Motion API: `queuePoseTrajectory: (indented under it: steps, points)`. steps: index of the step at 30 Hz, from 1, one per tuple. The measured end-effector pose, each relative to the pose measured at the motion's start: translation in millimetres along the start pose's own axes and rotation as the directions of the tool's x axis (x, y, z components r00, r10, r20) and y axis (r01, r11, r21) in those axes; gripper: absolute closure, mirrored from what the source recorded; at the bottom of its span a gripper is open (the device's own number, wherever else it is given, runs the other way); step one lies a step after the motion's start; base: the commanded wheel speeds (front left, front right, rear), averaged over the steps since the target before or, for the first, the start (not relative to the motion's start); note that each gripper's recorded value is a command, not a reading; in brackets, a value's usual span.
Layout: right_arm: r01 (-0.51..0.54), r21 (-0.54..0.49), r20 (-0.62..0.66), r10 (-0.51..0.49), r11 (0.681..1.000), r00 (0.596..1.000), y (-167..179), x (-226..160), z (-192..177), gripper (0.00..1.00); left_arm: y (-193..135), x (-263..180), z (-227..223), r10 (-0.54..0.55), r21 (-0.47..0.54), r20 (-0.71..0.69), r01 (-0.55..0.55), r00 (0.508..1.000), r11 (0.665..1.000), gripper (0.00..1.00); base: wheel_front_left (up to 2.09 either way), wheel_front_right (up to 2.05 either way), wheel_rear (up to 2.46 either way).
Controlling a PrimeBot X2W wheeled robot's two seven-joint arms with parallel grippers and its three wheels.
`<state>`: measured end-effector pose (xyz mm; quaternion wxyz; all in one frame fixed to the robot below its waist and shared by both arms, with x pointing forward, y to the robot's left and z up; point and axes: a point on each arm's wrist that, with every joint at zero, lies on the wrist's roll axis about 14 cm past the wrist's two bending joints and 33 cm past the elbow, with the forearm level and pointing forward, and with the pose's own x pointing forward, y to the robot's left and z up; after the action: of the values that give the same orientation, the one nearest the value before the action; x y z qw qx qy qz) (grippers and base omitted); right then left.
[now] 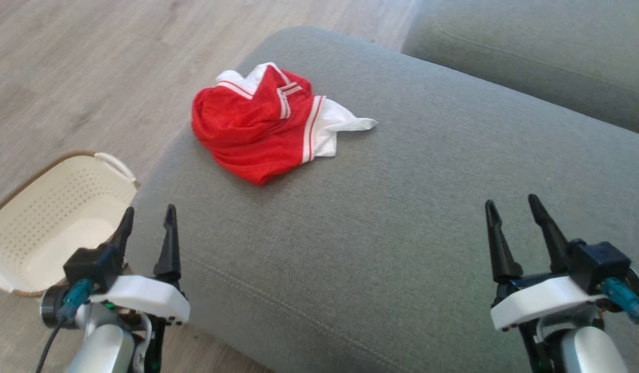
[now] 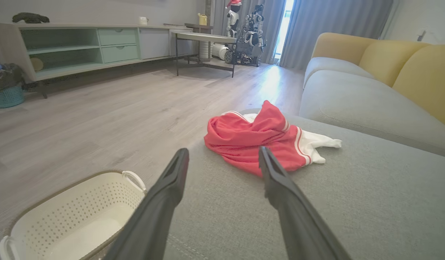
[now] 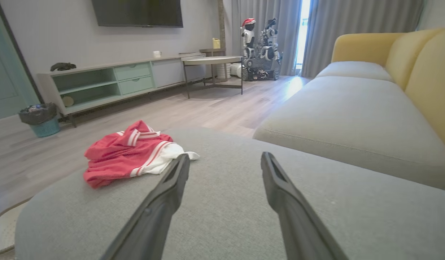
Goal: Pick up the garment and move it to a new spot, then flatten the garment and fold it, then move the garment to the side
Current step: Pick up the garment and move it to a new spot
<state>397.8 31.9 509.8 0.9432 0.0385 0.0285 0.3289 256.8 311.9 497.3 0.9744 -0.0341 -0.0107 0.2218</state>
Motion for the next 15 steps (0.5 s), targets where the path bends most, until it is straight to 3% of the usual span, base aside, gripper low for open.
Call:
queuePoseTrajectory:
  steps: [15]
  points:
    - [-0.04, 0.008, -0.01, 0.04, 0.999, 0.999, 13.2, 3.6, -1.9, 0.0, 13.8, -2.7, 3.2, 0.044, -0.005, 0.01, -0.044, 0.999, 0.999, 0.0, 0.0, 0.0, 0.0]
